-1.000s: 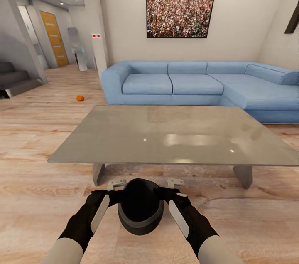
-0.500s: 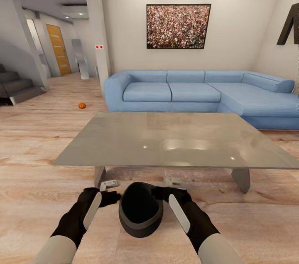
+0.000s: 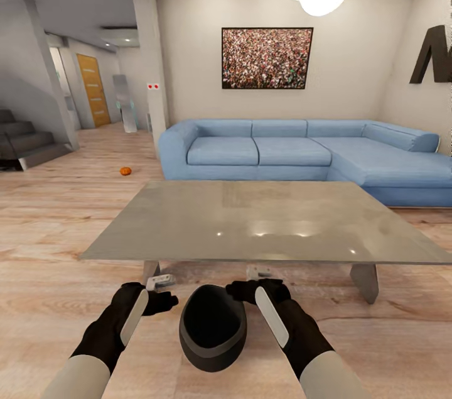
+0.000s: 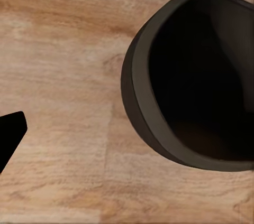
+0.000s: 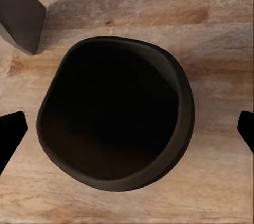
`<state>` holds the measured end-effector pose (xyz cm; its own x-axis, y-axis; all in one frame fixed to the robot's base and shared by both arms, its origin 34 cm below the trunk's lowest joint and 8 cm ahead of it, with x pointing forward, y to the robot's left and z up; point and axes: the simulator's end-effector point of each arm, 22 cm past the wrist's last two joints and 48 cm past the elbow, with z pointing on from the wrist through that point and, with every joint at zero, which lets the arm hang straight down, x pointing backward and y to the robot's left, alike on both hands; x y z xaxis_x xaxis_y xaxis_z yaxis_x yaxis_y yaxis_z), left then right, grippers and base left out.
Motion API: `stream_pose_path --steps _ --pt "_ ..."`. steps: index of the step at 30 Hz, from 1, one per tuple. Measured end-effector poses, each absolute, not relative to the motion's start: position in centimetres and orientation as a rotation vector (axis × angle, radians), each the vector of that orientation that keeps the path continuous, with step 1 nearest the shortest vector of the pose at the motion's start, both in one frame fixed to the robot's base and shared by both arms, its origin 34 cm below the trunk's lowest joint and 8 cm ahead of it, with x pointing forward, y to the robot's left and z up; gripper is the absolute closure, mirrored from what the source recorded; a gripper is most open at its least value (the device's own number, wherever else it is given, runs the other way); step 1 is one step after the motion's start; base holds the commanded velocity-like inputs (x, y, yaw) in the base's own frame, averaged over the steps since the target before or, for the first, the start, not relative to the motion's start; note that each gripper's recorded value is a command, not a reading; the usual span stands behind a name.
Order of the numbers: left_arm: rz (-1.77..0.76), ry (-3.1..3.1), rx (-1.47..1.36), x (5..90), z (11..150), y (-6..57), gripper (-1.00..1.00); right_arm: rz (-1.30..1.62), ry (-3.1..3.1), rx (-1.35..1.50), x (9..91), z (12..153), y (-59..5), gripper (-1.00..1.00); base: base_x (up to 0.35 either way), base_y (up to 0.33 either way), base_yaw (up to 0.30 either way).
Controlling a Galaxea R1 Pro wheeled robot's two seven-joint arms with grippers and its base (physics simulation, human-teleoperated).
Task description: Place each of the two pumpkins and all three candles from the living room inside a cabinet in the living room (use any cabinet), then make sure every cabinet is closed, and position the cauldron so it is next to a table in the living room.
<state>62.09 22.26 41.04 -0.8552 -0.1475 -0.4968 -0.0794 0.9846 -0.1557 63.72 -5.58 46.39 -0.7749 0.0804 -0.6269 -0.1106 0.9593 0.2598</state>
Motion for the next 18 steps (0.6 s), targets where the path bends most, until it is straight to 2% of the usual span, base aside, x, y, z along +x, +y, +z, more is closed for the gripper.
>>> stream_pose_path --steps 10,18 --pt "-0.175 2.559 -0.155 62.5 43.4 22.3 -1.0 0.367 2.398 -0.035 63.7 48.6 -5.6 -1.0 -0.073 0.0 0.0" --pt "-0.177 2.542 -0.154 62.8 45.2 22.3 -1.0 0.366 2.38 -0.041 64.0 50.5 -5.5 -1.0 -0.289 0.0 0.038"
